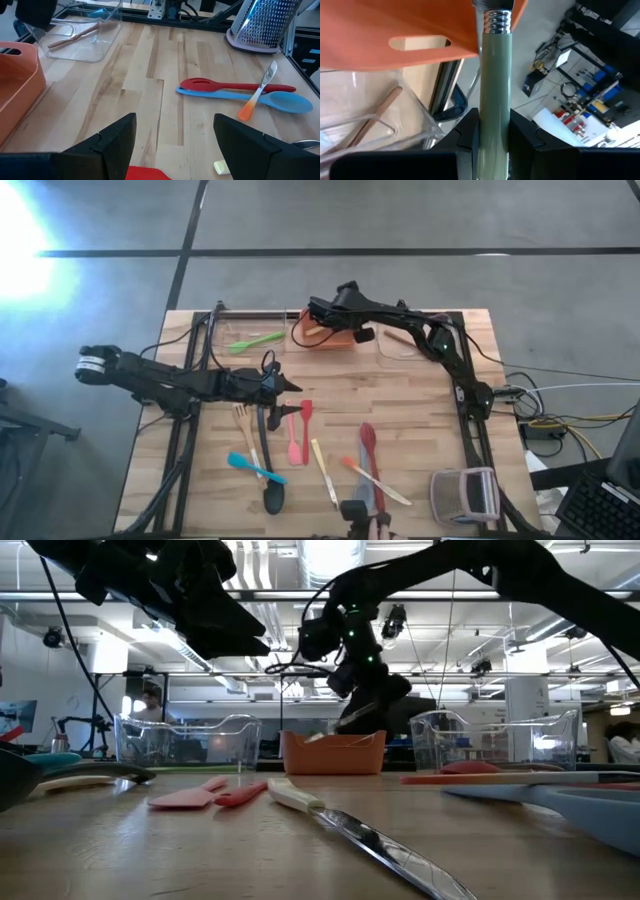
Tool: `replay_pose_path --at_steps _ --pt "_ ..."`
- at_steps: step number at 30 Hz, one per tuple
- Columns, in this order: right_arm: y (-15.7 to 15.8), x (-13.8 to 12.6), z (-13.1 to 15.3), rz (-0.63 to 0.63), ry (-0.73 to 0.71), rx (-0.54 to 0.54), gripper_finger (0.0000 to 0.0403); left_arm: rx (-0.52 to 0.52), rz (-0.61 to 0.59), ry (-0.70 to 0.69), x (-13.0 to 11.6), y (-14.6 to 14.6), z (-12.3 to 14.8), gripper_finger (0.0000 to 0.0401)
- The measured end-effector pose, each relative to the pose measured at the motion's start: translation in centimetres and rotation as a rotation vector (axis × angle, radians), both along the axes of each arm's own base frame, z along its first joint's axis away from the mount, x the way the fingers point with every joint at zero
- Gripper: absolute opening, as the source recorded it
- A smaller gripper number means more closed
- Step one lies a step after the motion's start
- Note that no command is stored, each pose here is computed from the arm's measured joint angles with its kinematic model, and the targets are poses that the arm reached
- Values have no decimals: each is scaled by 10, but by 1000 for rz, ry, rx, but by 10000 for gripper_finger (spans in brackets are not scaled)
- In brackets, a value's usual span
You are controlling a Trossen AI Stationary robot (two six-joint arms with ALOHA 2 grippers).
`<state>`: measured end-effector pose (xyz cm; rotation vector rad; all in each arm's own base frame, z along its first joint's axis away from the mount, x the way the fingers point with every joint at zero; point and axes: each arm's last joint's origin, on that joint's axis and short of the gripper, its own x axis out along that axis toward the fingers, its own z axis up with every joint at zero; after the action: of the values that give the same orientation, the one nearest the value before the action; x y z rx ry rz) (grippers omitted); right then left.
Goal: Pick & Place Kitchen Items
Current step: Put the green knife into the orange bin
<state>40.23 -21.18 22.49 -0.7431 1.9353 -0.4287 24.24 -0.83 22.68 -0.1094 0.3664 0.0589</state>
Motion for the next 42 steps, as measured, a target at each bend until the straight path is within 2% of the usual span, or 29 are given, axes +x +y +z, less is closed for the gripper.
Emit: replay_pose_path --at_steps 6,19,31,34,42 --pt "0 5 -17 6 35 6 58 -1 0 0 0 0 0 268" --pt "5 17 -19 95 22 0 58 1 1 0 0 0 0 268" --pt "7 14 -32 139 110 39 58 2 1 0 0 0 0 268" --pt "6 12 -38 140 144 1 58 2 1 0 0 0 0 268" --pt "6 12 -44 156 161 6 58 2 1 0 0 0 0 268"
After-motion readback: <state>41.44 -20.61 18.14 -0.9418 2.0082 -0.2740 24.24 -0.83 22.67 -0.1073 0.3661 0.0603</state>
